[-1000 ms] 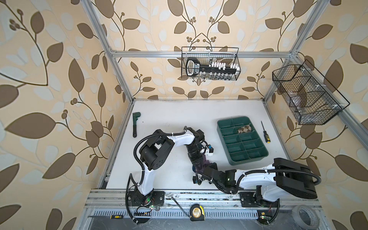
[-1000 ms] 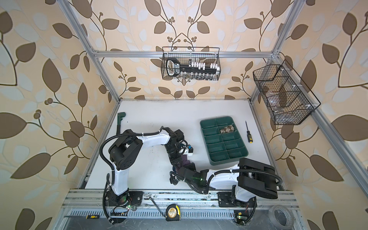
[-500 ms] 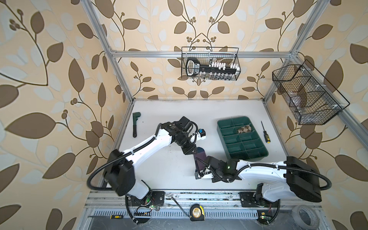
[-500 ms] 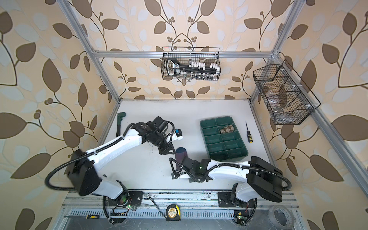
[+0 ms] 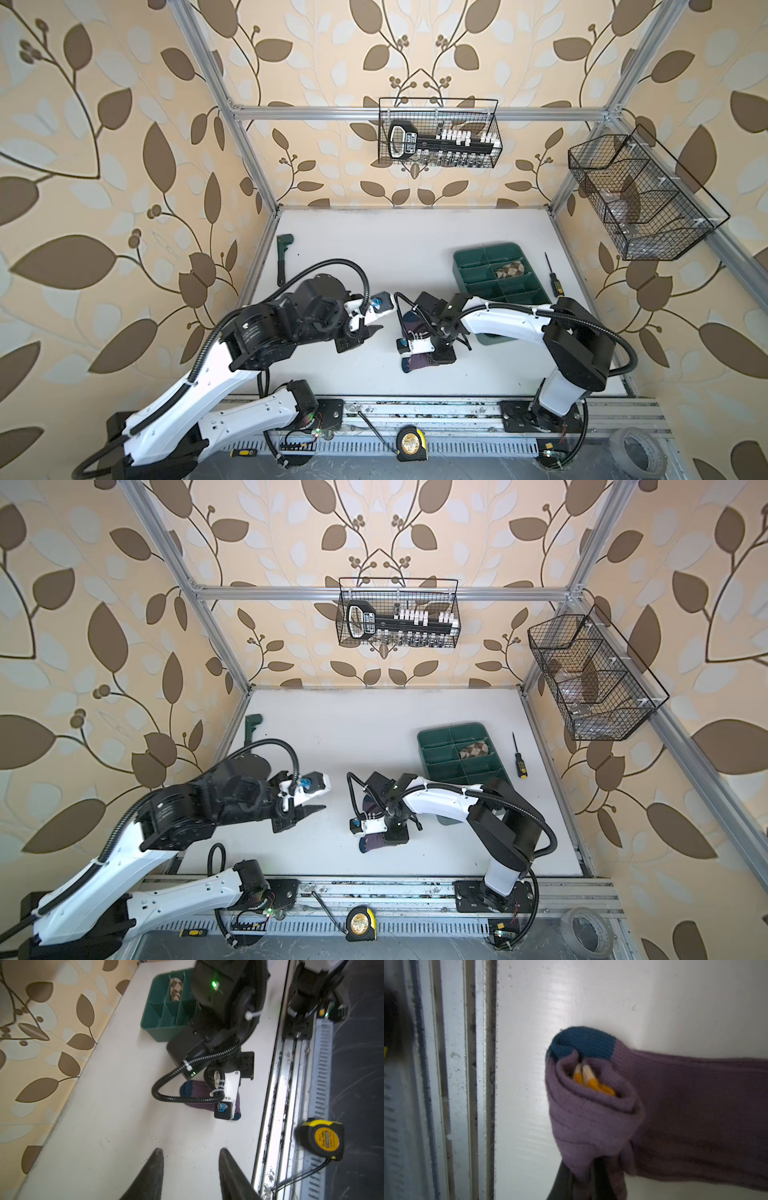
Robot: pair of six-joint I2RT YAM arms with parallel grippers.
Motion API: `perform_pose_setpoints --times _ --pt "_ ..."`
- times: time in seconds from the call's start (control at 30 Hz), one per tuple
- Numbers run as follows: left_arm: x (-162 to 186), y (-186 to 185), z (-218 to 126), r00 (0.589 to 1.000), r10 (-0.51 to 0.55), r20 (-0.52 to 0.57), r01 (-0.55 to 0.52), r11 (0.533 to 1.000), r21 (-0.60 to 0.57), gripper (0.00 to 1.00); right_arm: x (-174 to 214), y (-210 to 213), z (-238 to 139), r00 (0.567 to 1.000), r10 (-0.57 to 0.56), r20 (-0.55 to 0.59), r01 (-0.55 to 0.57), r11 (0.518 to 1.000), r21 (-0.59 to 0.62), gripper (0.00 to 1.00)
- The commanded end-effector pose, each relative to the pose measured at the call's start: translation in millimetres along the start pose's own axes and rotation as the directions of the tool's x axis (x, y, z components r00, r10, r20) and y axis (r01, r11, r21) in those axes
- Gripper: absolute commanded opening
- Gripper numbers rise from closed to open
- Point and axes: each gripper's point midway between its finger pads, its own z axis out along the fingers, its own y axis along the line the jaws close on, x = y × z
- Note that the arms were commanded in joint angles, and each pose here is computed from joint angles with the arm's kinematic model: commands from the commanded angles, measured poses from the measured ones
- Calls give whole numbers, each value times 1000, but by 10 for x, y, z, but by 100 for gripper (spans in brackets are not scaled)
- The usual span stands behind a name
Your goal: Roll the socks
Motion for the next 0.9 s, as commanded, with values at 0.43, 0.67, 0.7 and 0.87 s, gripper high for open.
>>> perform_pose_setpoints --times 0.43,0.67,0.7,0.87 --pt "478 -929 1898 907 180 -382 -214 976 -49 49 378 122 475 986 67 -155 -103 966 -236 7" --pt "630 -900 2221 904 51 -423 -108 988 -113 58 362 106 467 988 57 -145 -92 966 -244 7" --pt "643 -881 2264 900 45 -434 -107 987 -120 59 358 103 466 988 57 -144 -92 965 -245 7" --pt "752 -756 2421 860 -24 -510 -46 991 -123 45 359 108 421 989 62 -133 -92 966 -240 7"
